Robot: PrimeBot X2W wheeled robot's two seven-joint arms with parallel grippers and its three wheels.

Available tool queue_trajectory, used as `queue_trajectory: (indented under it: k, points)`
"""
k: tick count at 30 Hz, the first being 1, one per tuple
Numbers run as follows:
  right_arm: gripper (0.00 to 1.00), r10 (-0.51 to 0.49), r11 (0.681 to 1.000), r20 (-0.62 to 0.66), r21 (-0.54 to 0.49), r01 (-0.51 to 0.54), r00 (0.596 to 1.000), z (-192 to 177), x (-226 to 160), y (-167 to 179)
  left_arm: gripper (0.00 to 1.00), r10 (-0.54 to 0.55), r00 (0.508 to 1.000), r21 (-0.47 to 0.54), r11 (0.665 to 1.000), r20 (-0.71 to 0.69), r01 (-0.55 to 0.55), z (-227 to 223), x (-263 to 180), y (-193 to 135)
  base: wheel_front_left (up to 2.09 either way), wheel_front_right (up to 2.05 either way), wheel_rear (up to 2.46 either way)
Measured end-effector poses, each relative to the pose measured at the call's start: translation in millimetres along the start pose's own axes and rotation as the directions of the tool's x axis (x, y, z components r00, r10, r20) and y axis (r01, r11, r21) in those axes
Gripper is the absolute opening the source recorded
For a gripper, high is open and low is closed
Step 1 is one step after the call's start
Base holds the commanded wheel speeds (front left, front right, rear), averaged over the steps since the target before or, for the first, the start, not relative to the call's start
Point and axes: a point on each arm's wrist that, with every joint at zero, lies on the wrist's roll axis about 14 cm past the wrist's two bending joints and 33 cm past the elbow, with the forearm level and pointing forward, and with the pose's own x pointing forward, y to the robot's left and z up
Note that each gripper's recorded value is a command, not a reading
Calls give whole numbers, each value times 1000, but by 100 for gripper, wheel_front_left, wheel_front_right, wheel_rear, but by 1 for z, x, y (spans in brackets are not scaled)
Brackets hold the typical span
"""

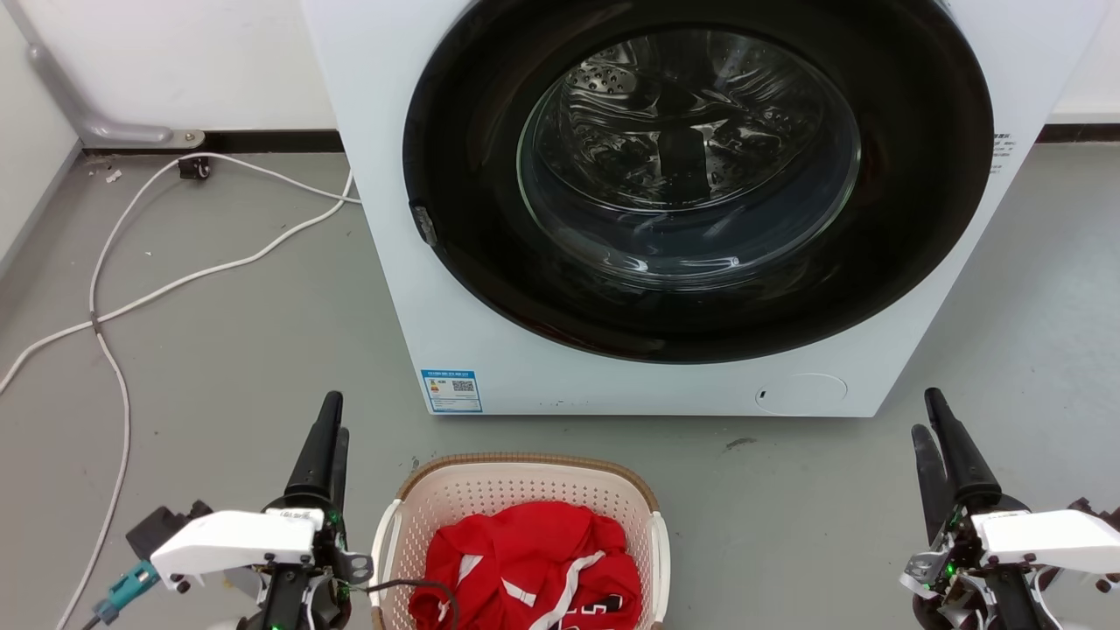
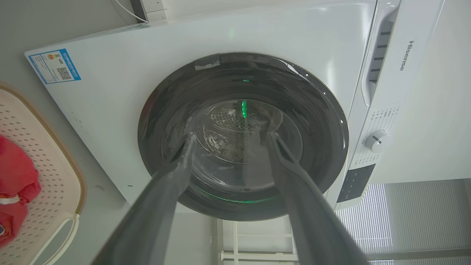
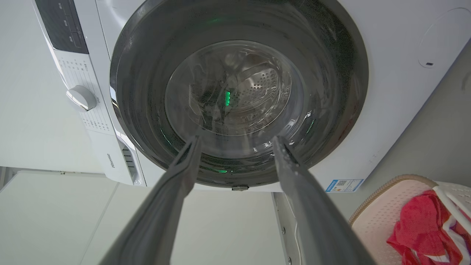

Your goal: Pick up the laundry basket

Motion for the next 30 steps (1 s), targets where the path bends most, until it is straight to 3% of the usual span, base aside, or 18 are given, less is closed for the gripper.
queue_trajectory:
  k: [7, 13, 30]
  points:
    - [100, 12, 988, -2, -156, -12, 1000, -2, 1, 4, 100, -40, 999, 182, 982, -14, 42, -6, 4, -14, 0, 0, 0]
    - [100, 30, 950, -2, -312, -29, 1000, -3, 3, 10, 100, -63, 998, 315, 947, -22, 67, -10, 5, -21, 0, 0, 0]
    - [100, 65, 761, -35, -645, -72, 997, -14, 6, 18, 100, -99, 994, 577, 810, -48, 108, -22, 8, -32, 0, 0, 0]
